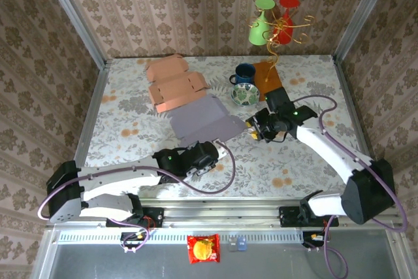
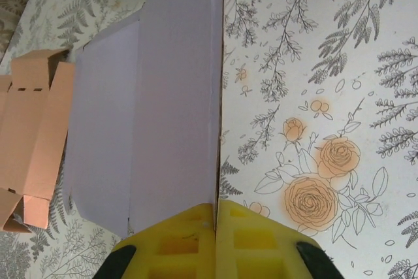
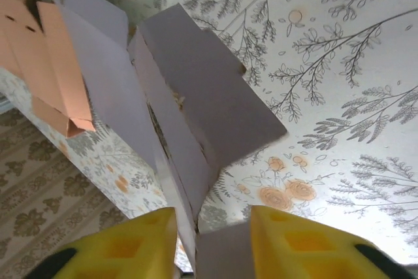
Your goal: Fold the paper box
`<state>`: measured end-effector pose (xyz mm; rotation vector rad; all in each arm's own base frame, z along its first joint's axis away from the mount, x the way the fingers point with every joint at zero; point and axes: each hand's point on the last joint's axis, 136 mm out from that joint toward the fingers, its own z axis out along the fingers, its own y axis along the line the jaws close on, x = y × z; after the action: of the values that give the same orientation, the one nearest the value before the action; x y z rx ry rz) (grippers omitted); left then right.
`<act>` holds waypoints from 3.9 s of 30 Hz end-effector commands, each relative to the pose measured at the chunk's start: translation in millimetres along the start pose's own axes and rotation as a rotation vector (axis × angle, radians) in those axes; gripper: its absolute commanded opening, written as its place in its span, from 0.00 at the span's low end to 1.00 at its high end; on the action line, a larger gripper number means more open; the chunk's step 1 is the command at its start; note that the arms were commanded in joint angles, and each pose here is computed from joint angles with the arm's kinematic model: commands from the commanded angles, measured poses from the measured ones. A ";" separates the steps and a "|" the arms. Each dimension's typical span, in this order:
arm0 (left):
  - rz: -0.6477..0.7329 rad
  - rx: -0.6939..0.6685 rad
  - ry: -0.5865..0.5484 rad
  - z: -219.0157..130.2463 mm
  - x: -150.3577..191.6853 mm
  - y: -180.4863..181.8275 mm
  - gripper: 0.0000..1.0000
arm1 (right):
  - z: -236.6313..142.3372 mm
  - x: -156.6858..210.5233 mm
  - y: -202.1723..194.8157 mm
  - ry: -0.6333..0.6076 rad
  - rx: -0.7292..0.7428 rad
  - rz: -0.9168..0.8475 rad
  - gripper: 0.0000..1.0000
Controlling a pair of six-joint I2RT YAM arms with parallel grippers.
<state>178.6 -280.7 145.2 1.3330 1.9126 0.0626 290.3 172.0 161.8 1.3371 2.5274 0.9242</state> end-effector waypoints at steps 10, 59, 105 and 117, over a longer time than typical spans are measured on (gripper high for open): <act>-0.132 -0.014 -0.088 -24.6 -49.9 39.6 0.00 | -99.3 21.7 31.8 -0.168 -0.190 0.029 0.52; -0.154 -0.038 -0.085 -49.2 -93.9 71.9 0.00 | -46.4 69.7 80.6 -0.092 -0.161 -0.076 0.16; -1.006 -0.178 -0.467 -144.2 -64.6 237.4 0.47 | -186.5 72.5 95.6 -0.154 -0.300 0.091 0.00; -1.251 0.130 -0.313 -86.9 -69.1 225.6 0.38 | -95.3 50.5 105.7 -0.152 -0.322 0.198 0.00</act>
<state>318.7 -189.6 333.2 0.0388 2.1134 -0.6868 273.6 201.8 320.7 1.4421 2.1294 1.0955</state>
